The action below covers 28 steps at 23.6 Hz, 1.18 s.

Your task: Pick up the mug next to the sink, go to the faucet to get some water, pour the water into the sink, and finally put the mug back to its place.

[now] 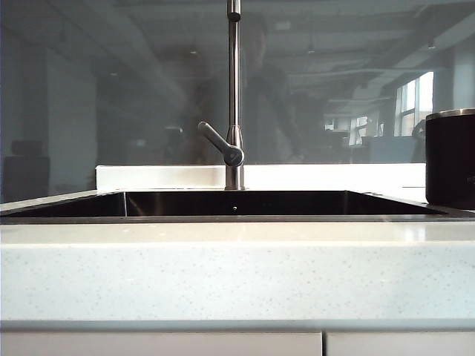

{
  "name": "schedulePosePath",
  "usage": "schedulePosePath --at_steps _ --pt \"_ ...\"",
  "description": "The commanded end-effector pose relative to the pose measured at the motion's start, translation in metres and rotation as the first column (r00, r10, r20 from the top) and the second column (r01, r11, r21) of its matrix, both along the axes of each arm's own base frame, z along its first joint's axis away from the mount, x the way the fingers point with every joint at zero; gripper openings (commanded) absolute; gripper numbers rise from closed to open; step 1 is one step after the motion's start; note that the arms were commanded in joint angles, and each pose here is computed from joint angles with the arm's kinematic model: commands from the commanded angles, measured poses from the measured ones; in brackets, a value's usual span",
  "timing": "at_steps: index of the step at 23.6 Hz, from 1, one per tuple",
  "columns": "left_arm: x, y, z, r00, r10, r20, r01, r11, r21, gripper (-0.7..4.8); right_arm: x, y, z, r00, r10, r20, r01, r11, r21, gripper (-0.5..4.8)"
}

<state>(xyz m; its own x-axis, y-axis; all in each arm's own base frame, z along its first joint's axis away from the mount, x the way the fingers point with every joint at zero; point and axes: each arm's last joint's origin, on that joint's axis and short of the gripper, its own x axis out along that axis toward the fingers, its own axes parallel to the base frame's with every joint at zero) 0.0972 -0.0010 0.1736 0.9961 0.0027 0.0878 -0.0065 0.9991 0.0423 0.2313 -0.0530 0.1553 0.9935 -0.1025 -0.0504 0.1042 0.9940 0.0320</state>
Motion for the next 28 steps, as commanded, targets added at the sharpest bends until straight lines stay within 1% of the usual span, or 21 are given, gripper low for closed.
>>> schedulePosePath --at_steps 1,2,5,6,7,8,9,10,11,12,13,14,16,17,19,20,23,25,26,27,28 --pt "0.0 0.0 0.002 1.0 -0.003 0.009 0.003 1.0 -0.003 -0.06 0.002 0.0 0.005 0.999 0.005 0.041 -0.005 1.0 -0.013 0.73" --pt "0.0 0.0 0.002 1.0 -0.003 0.009 0.003 1.0 -0.003 -0.05 0.002 0.0 0.005 0.999 0.005 0.041 -0.005 1.0 -0.013 0.55" --pt "0.0 0.0 0.002 1.0 -0.005 0.011 0.005 1.0 -0.006 -0.05 0.002 0.0 0.005 0.999 0.006 0.044 -0.006 1.0 -0.012 0.35" --pt "0.0 0.0 0.003 1.0 -0.008 0.018 0.009 0.999 -0.047 -0.05 0.002 0.001 0.006 0.999 0.019 0.048 -0.019 1.0 -0.011 0.05" --pt "0.0 0.0 0.003 1.0 -0.01 0.025 0.012 0.997 -0.071 -0.05 0.002 0.001 0.007 0.998 0.024 0.054 -0.023 1.0 -0.012 -0.01" --pt "-0.001 0.0 0.006 0.999 -0.016 0.05 0.023 0.991 -0.135 -0.05 0.002 0.001 0.007 0.998 0.024 0.064 -0.024 1.0 -0.009 -0.01" --pt "-0.001 0.0 0.007 0.998 -0.019 0.066 0.03 0.986 -0.166 -0.05 0.002 0.001 0.008 0.997 0.024 0.075 -0.024 1.0 0.004 -0.01" --pt "-0.001 0.0 0.01 0.995 -0.024 0.098 0.044 0.976 -0.215 -0.06 0.002 0.001 0.012 0.993 0.021 0.116 -0.026 0.999 0.043 -0.01" --pt "-0.002 0.0 0.012 0.992 -0.027 0.12 0.055 0.97 -0.235 -0.06 0.002 0.001 0.015 0.988 0.021 0.152 -0.031 0.998 0.061 -0.01" --pt "-0.002 -0.001 0.016 0.986 -0.042 0.161 0.083 0.964 -0.253 -0.06 0.001 0.002 0.022 0.976 0.025 0.217 -0.044 0.996 0.079 -0.02" --pt "-0.002 -0.001 0.019 0.981 -0.044 0.19 0.093 0.962 -0.258 -0.06 0.003 0.005 0.028 0.966 0.037 0.257 -0.063 0.994 0.094 -0.02" --pt "-0.002 -0.001 0.022 0.975 -0.045 0.219 0.104 0.959 -0.263 -0.06 0.007 0.008 0.035 0.959 0.055 0.279 -0.091 0.989 0.119 -0.02" --pt "0.003 -0.001 0.026 0.972 -0.047 0.232 0.11 0.958 -0.266 -0.06 0.02 0.021 0.05 0.954 0.111 0.278 -0.155 0.978 0.142 -0.02" --pt "0.006 -0.001 0.025 0.973 -0.047 0.224 0.108 0.958 -0.267 -0.06 0.027 0.03 0.059 0.953 0.146 0.265 -0.189 0.971 0.146 -0.02" --pt "0.016 -0.001 0.023 0.985 -0.048 0.163 0.093 0.956 -0.277 -0.06 0.046 0.053 0.081 0.95 0.231 0.209 -0.266 0.951 0.159 -0.02" --pt "0.023 -0.001 0.024 0.99 -0.053 0.129 0.09 0.951 -0.297 -0.06 0.056 0.065 0.093 0.946 0.272 0.178 -0.301 0.939 0.166 -0.02" --pt "0.044 -0.002 0.031 0.992 -0.074 0.097 0.099 0.953 -0.287 -0.06 0.075 0.097 0.122 0.93 0.359 0.077 -0.367 0.91 0.194 -0.02" --pt "0.068 -0.003 0.036 0.994 -0.083 0.077 0.102 0.952 -0.287 -0.05 0.091 0.119 0.139 0.91 0.414 0.036 -0.412 0.888 0.204 -0.02" --pt "0.091 -0.004 0.038 0.992 -0.116 0.053 0.126 0.95 -0.285 -0.05 0.101 0.131 0.149 0.897 0.441 0.039 -0.439 0.875 0.203 -0.01" --pt "0.102 -0.005 0.038 0.99 -0.132 0.044 0.139 0.949 -0.284 -0.05 0.106 0.137 0.153 0.89 0.453 0.048 -0.453 0.869 0.2 -0.01" --pt "0.129 -0.006 0.038 0.982 -0.185 0.028 0.185 0.942 -0.281 -0.05 0.115 0.15 0.159 0.876 0.479 0.063 -0.482 0.857 0.184 -0.01"
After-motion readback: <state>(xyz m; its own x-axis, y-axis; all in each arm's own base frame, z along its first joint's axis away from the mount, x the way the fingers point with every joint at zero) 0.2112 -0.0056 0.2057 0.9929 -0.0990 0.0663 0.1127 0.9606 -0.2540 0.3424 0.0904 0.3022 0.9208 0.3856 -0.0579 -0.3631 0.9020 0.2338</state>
